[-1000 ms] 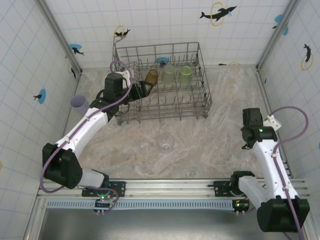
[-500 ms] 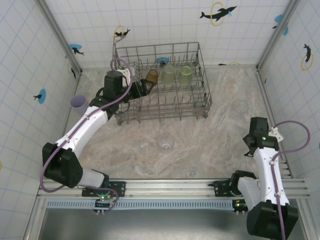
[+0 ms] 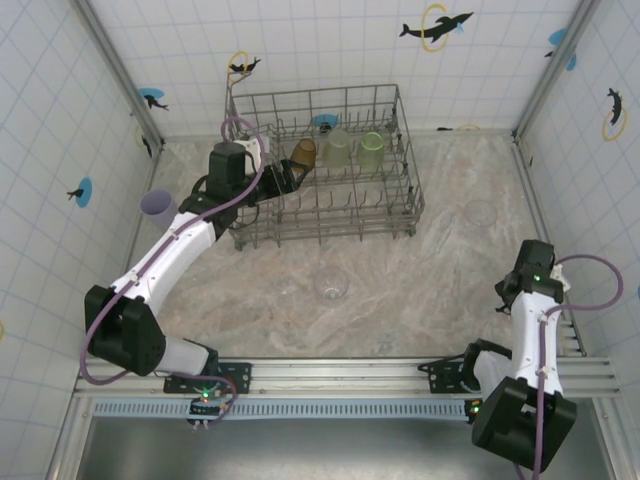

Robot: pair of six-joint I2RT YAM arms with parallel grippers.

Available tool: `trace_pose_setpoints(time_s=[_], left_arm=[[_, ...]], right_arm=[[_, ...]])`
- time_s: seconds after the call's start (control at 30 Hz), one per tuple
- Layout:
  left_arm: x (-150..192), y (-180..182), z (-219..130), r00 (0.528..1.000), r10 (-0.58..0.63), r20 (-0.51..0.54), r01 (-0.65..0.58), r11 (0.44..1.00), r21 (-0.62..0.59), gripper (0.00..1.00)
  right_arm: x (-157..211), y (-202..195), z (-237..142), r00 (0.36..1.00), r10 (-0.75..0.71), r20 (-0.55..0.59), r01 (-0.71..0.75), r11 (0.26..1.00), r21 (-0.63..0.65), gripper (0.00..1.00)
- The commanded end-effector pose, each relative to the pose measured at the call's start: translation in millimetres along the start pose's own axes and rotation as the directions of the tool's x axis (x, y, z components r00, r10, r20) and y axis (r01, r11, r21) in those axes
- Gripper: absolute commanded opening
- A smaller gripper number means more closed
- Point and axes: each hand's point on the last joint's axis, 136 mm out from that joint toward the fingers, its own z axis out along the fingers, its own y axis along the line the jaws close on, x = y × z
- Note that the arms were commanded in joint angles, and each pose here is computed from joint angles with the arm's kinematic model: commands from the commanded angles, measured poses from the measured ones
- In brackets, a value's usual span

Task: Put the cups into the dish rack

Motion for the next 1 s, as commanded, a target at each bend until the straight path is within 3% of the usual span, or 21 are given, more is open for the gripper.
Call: trace_pose_setpoints(time_s=[0.0,0.17,0.27,0.8,0.97], left_arm=[[0,2,-4,1.0,0.02,-0.002,-0.02,1.0,-0.008,0.98],[0,3,-4,1.0,0.018,0.001,-0.018,1.0,-0.014,0.97],[0,4,-4,1.0,0.014,0.001,-0.014,1.0,-0.02,0.98],[-9,11,-6,0.999,-0.008,0.045,0.011,0.998,-0.07,0.98],[-9,18,-7,0.998,-0.023,0.063,0.029,0.995,-0.099,0.97]], right_arm=[[5,1,9,1.0,-0.017,-0.024,0.016,1.0,-0.014,0.46],[1,0,11,1.0,-0.01,-0.012,0.01,1.0,-0.012,0.13],[-2,3,10,1.0,-0.016,-0.013,0.016,1.0,-0.015,0.0],[-71,49,-29,0.993,-0.079,0.088,0.089,0.989,-0.119,0.0],[-90,81,-42,0.99,-0.105,0.094,0.124,0.967,-0.224,0.0]])
